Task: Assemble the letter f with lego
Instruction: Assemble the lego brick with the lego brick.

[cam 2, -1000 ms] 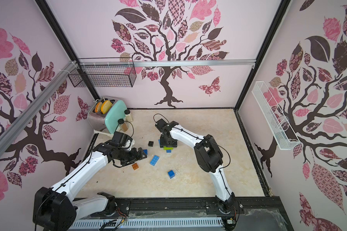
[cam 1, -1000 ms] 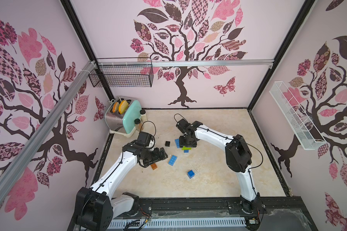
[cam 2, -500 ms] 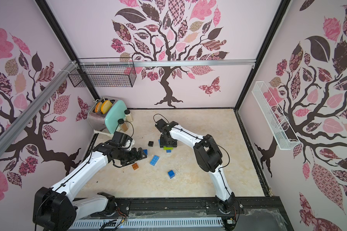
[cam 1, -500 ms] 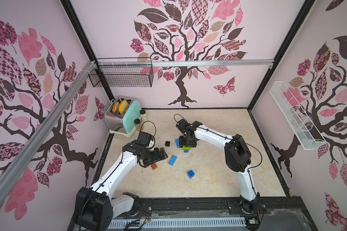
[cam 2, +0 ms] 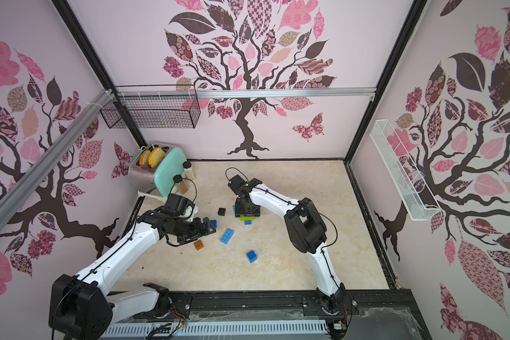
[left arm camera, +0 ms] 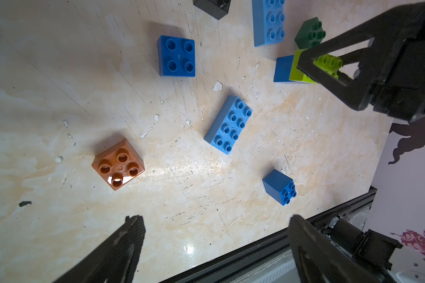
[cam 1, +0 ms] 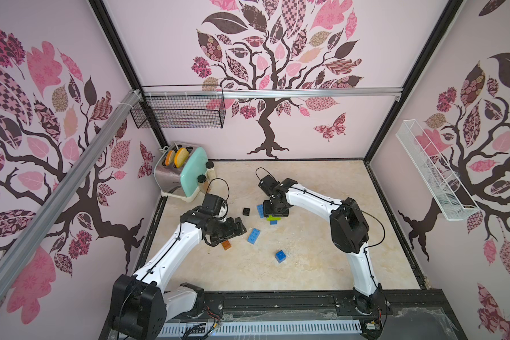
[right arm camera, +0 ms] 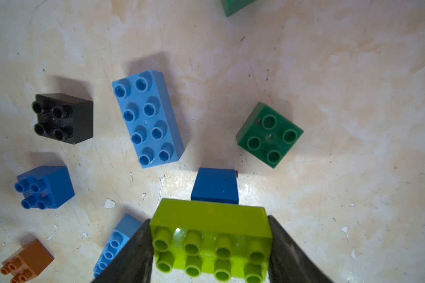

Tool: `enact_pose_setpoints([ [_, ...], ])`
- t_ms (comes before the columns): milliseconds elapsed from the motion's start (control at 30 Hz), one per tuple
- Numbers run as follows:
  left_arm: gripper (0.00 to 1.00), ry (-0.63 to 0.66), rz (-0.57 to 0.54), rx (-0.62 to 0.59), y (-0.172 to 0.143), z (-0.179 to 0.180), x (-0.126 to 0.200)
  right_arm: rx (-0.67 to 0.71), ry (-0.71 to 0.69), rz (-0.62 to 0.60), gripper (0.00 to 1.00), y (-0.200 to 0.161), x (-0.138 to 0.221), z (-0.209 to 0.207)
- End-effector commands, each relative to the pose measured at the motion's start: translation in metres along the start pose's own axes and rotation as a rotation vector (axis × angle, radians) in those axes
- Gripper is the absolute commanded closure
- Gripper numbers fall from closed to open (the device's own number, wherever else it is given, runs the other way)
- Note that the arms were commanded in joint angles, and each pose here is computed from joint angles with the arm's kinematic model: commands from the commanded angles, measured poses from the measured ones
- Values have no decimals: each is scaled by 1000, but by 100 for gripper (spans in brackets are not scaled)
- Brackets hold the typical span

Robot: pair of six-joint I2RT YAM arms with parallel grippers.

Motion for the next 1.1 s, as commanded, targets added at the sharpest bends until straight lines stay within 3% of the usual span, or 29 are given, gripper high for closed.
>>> enact_pose_setpoints([
  [0, 5, 6, -5, -5, 1, 3, -3, 14, -28, 32, 40, -7, -18, -7],
  [500, 5, 11, -2, -2, 1, 4, -4, 60, -10, 40, 40, -18, -21, -12],
  [1067, 5, 24, 6, 5, 2, 6, -7, 23, -16, 22, 40, -28, -18, -13],
])
Point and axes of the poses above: each gripper's point midway between its finger pads, its own x axis back along the fingers, its own z axis along the line the jaws close on, y = z × x, the point moved 5 cm from there along x, back along the fingers, and after that the axes turned 10 degrees about x, right-handed, at the moved point
